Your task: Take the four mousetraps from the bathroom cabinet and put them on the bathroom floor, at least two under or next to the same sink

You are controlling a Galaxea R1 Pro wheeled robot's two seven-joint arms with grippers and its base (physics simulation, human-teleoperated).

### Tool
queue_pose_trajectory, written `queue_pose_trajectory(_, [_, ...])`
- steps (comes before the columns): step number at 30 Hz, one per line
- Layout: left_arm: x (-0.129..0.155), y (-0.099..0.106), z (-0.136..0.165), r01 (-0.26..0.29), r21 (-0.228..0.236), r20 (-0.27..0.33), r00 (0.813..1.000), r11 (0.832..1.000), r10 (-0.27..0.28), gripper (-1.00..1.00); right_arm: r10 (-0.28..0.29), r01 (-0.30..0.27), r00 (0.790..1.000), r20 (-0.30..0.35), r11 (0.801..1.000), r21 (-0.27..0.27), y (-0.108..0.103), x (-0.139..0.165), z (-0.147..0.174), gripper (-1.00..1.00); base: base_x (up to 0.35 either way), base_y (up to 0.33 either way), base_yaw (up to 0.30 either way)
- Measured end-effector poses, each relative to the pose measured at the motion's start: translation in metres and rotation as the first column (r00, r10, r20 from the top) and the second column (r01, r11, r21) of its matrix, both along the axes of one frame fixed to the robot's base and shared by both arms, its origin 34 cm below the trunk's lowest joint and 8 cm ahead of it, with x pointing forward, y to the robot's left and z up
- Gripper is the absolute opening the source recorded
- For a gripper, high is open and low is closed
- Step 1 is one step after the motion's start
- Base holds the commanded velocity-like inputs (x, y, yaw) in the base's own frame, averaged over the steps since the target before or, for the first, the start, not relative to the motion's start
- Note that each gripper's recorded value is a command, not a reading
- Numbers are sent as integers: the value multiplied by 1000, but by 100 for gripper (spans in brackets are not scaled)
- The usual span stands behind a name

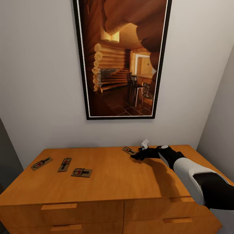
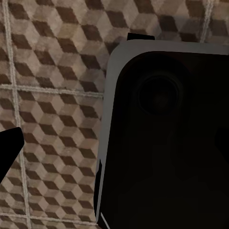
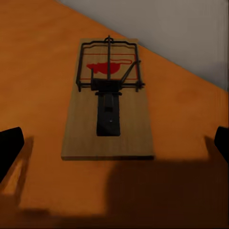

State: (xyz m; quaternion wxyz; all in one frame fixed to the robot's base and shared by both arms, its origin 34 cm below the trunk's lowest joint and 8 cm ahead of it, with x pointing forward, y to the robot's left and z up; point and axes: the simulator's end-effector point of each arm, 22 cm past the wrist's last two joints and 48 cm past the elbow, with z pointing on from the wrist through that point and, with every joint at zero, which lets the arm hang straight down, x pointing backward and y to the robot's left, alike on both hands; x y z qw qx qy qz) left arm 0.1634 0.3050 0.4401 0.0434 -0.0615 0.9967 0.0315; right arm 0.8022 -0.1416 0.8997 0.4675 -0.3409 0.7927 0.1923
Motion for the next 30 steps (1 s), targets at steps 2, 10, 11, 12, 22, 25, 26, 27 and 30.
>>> queue_pose_trajectory(2, [0,0,0,0,0,0,1000,1000,0,100,-1,1,1000,5,1000,-1,-2,1,1,100,0,0,0])
queue_pose_trajectory(10, [0,0,0,0,0,0,1000,1000,0,100,-1,1,1000,9,1000,-2,-3,1,1,100,0,0,0])
queue_pose_trajectory(11, [0,0,0,0,0,0,1000,1000,0,100,-1,1,1000,9,1000,-2,-3,1,1,100,0,0,0])
queue_pose_trajectory(12, [0,0,0,0,0,0,1000,1000,0,100,-1,1,1000,9,1000,-2,-3,1,1,100,0,0,0])
queue_pose_trajectory(22, [0,1,0,0,1,0,1000,1000,0,100,-1,1,1000,8,1000,-2,-3,1,1,100,65,0,0])
queue_pose_trajectory(25, [0,1,0,0,1,0,1000,1000,0,100,-1,1,1000,8,1000,-3,-3,1,1,100,34,0,0])
queue_pose_trajectory(26, [0,1,0,0,1,0,1000,1000,0,100,-1,1,1000,8,1000,-3,-3,1,1,100,22,0,0])
queue_pose_trajectory(27, [0,1,0,0,1,0,1000,1000,0,100,-1,1,1000,8,1000,-3,-3,1,0,100,14,0,0])
queue_pose_trajectory(30, [0,1,0,0,1,0,1000,1000,0,100,-1,1,1000,8,1000,-2,-3,1,1,100,8,0,0])
